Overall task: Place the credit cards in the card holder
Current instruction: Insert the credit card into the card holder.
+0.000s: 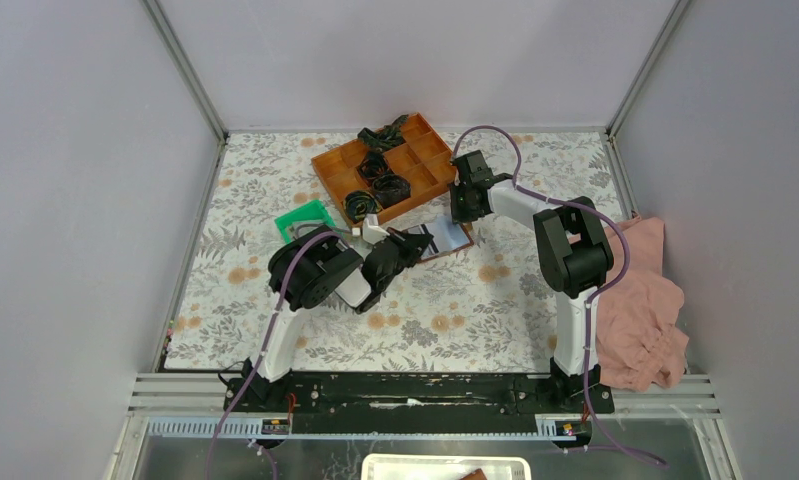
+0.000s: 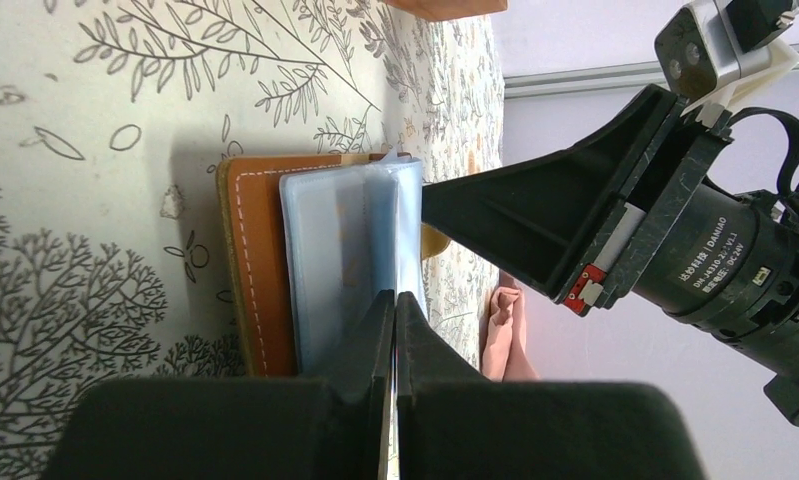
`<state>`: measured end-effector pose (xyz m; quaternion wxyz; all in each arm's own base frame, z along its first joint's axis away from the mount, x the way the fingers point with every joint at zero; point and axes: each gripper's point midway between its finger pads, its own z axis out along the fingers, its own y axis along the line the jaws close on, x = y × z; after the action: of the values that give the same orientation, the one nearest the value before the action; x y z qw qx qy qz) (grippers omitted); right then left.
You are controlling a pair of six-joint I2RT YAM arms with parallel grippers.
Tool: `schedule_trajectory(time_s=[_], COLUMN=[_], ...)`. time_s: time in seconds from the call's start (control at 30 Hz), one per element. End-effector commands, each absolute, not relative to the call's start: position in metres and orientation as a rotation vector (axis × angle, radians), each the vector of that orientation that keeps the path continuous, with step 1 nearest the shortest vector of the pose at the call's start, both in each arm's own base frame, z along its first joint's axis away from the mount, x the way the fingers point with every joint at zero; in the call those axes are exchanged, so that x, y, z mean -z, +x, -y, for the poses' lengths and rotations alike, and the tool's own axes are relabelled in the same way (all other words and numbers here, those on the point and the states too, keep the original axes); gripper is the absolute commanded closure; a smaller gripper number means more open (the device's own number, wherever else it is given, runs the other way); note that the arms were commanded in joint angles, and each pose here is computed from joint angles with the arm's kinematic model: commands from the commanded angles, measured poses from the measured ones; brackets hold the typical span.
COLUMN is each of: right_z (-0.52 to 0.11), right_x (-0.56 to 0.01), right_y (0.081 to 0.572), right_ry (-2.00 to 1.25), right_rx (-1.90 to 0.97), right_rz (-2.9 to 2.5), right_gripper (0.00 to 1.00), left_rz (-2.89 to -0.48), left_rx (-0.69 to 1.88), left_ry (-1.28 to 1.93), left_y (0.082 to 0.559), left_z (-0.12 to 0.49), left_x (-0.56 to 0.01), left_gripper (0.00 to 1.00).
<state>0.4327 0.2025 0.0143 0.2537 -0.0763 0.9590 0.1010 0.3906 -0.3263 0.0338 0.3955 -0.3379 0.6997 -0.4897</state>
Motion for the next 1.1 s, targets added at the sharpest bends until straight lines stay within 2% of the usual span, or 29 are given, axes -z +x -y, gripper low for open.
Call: schedule_trajectory(time_s=[0.0,0.5,1.07], right_z=[-0.19,-0.19,-0.188], right_x=[0.027,0.032,0.033], right_y=[0.4,0.398,0.397], right_ry=[-0.225,-0.223,-0.215], right_rx=[-0.218,-0.215,-0.206], right_rz=[-2.765,-2.778,-2.781], right_gripper=[0.97,0.97,0.97], left_rz=[-1.745,-1.743,-1.725], left_rx=[1.216,1.134,1.242], left_ry=[-0.962,-0.909,-0.877], left_y=[0.39,0.39,0.389], left_z=[0.311,0.301,0.328], left_x=[-0.018,-0.017,-0.029], left_gripper=[1.0,1.0,1.0])
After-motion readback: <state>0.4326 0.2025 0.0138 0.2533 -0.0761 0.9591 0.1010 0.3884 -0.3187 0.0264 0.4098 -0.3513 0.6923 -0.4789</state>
